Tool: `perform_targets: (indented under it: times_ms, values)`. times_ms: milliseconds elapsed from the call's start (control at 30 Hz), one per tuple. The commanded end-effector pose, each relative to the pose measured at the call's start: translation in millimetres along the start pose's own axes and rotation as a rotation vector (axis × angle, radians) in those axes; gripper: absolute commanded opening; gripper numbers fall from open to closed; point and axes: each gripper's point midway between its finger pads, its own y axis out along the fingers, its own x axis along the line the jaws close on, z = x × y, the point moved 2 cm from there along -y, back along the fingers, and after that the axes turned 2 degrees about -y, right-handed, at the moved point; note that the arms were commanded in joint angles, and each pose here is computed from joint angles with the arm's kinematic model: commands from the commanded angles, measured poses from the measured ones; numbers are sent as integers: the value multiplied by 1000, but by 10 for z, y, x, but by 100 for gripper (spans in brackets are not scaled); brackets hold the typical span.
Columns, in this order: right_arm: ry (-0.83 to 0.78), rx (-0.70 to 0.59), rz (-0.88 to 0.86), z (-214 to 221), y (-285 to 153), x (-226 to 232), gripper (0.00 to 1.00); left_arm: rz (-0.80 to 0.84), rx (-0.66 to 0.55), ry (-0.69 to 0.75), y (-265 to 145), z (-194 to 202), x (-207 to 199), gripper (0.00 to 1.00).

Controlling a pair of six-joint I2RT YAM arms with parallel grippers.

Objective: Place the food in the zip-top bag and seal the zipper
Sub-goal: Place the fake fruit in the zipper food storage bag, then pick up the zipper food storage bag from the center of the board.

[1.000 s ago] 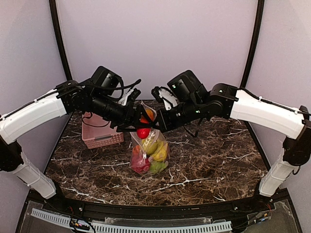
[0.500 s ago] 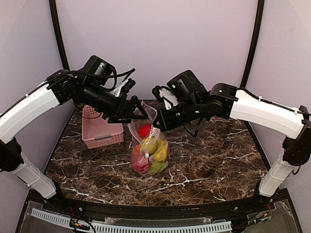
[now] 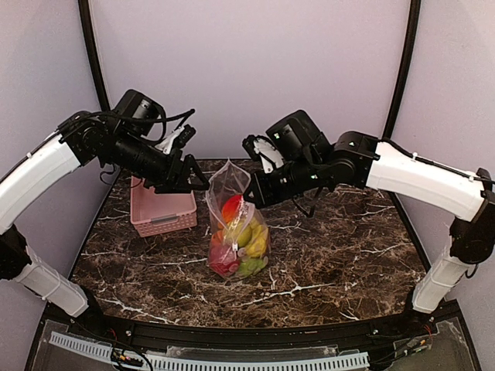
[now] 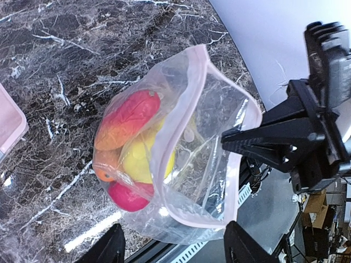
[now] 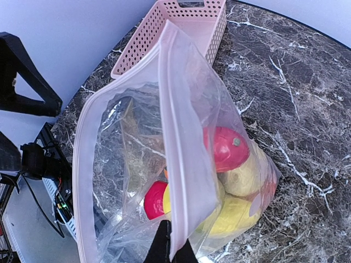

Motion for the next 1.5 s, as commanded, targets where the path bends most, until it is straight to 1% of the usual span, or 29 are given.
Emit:
perform_targets:
  times_ms: [0,267,333,500,533,633,700,767,867,1000,1100,1233,1267,1367,1400,1433,1467]
  values:
    - [0,-44,-20,-136,-64,91,0,-22,55,-13,103,173,127,61]
    - [0,-43,-26,-148,-52,104,0,94,71,-69,264,275,59,54]
    - [1,-43,-29,-152,-54,110,0,107,77,-79,297,284,56,48]
    - [7,-47,-34,-171,-104,121,0,186,70,-82,317,215,-81,23]
    - [9,-50,-29,-186,-128,118,0,210,55,-70,290,157,-143,21]
    - [5,-76,-32,-279,-247,139,0,244,29,-34,217,27,-276,9]
    - [-1,-103,-53,-359,-369,188,0,264,14,-2,142,-81,-384,2]
    - [-7,-135,-83,-441,-511,247,0,277,-1,30,83,-199,-487,1]
    - [-19,-184,-151,-536,-742,362,0,317,-47,86,-106,-355,-676,1]
    - [-19,-233,-239,-565,-949,472,0,356,-53,112,-156,-411,-780,1]
    - [0,-253,-266,-542,-957,483,0,339,-25,104,-50,-380,-720,1]
    - [47,-249,-264,-481,-807,441,0,281,-4,111,112,-334,-573,6]
    - [63,-252,-257,-476,-769,420,0,267,-7,121,133,-335,-546,10]
    - [116,-265,-219,-459,-646,338,0,217,-35,154,219,-359,-437,18]
    - [139,-271,-200,-451,-608,296,0,212,-40,162,235,-361,-422,27]
    - [160,-281,-179,-449,-588,251,0,206,-52,181,255,-369,-401,39]
    - [180,-290,-152,-441,-565,196,0,202,-57,193,264,-372,-392,45]
